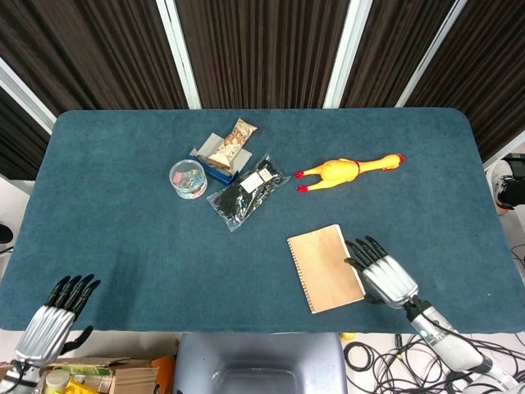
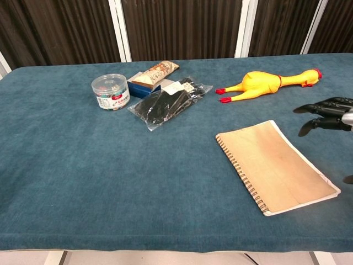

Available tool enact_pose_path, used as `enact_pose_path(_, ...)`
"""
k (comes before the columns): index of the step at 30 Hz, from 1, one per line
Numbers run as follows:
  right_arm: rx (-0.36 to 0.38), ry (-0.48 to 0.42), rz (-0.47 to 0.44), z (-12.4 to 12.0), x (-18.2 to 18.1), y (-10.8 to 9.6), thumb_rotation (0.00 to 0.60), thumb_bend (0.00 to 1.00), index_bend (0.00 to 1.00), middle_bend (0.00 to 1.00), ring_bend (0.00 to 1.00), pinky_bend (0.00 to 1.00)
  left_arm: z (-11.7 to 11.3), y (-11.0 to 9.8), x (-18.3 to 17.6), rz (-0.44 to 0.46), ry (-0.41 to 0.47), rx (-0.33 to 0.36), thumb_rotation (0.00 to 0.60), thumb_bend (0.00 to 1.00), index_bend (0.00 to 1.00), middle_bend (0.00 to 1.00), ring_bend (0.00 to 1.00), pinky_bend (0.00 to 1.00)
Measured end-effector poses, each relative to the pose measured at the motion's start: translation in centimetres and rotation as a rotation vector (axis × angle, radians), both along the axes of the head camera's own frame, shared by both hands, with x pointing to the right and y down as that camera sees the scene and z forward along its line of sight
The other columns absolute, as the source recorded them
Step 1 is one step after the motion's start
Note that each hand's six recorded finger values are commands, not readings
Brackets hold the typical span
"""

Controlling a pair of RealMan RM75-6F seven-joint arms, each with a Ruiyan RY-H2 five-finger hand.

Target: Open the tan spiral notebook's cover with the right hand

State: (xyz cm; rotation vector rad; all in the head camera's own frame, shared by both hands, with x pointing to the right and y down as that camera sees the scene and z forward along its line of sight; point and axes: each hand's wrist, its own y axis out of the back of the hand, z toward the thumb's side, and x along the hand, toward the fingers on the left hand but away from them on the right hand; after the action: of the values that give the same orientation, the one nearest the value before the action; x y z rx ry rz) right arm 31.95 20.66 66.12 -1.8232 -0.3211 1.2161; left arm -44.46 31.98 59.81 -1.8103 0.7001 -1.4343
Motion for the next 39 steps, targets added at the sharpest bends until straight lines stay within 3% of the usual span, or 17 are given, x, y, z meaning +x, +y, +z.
enact_pose_path(4, -0.003, 0.000, -0.008, 1.1, 0.6, 0.7, 0.600, 0.04, 0.24, 0.00, 0.00, 0.00, 0.1, 1.2, -0.2, -0.016, 0.013, 0.017, 0.600, 0.32, 0.00, 0.04, 0.00, 0.06)
enact_pose_path(12, -0.015, -0.030, -0.019, 2.1, 0.9, 2.3, 0.600, 0.04, 0.24, 0.00, 0.00, 0.00, 0.3, 1.1, 0.1, -0.004, 0.001, 0.030, 0.600, 0.32, 0.00, 0.04, 0.00, 0.06)
enact_pose_path(22, -0.017, -0.056, -0.005, 3.7, -0.4, 2.3, 0.600, 0.04, 0.25, 0.00, 0.00, 0.00, 0.5, 1.1, -0.3, -0.022, -0.004, 0.030, 0.600, 0.32, 0.00, 0.04, 0.00, 0.06)
enact_pose_path(39, -0.012, -0.070, 0.007, 3.4, -0.8, 1.8, 0.600, 0.04, 0.25, 0.00, 0.00, 0.00, 0.6, 0.9, -0.9, -0.037, -0.005, 0.025, 0.600, 0.32, 0.00, 0.04, 0.00, 0.06)
